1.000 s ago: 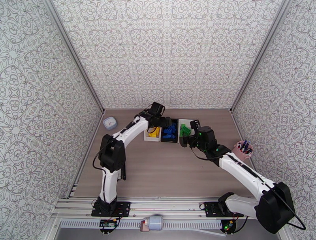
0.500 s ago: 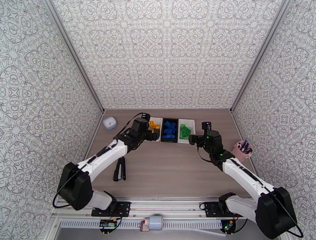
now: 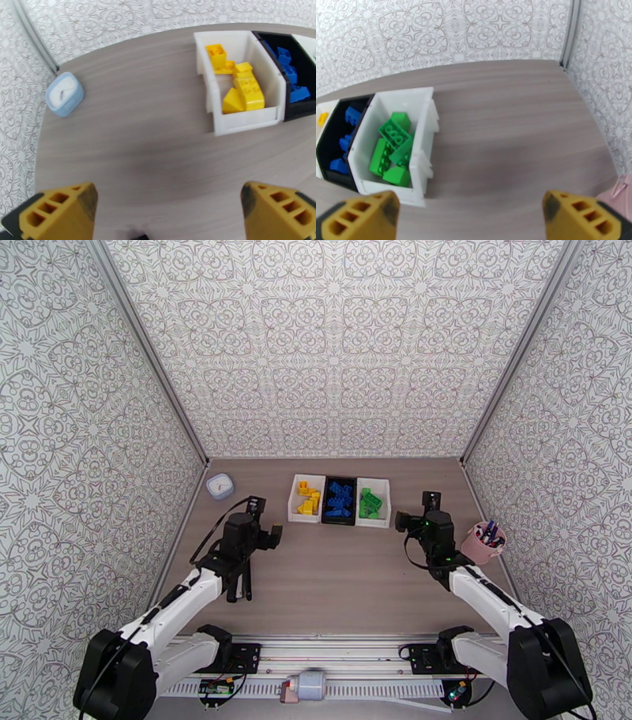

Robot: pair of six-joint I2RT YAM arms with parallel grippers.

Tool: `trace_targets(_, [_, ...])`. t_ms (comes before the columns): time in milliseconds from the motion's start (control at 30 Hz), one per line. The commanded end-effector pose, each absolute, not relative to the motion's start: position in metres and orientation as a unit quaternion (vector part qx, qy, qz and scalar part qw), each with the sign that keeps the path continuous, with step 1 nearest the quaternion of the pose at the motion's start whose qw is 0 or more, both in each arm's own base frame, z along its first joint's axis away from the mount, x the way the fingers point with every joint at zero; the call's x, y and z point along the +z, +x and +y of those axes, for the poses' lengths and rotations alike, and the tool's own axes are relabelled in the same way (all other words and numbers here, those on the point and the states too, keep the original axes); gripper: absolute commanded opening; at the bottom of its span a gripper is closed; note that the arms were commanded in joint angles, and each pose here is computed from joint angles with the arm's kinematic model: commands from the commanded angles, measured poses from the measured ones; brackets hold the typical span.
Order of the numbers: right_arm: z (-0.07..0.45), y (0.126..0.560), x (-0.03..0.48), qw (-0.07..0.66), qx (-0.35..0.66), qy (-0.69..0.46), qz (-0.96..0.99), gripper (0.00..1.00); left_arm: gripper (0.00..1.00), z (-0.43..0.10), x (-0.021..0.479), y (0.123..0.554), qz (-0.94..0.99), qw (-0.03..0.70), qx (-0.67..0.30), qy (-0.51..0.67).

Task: Sort the legos into containers by color

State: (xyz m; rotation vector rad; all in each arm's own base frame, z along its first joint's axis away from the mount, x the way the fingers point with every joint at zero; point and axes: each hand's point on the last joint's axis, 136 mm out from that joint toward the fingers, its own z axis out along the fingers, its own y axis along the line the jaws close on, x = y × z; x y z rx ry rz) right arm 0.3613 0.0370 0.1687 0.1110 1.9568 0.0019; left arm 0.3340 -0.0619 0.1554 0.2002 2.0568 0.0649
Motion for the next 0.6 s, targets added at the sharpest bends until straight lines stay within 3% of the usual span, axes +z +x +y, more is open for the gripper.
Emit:
trace_targets(0, [0.017,0.352,0.164,0.567,-0.058,0.035,0.821,1.0,1.0,-0.033,0.16,0.331,0.833,0.546,0.059,0.059])
trace_targets(333, [0.008,0.368,0.143,0.611,-0.013,0.05,0.79,1.0,1.0,0.021,0.136,0.332,0.804,0.594,0.018,-0.012])
trace_targets(567, [0.019,0.384,0.136,0.585,0.006,0.013,0.811,1.0,1.0,0.031,0.137,0.361,0.798,0.603,0.006,-0.016])
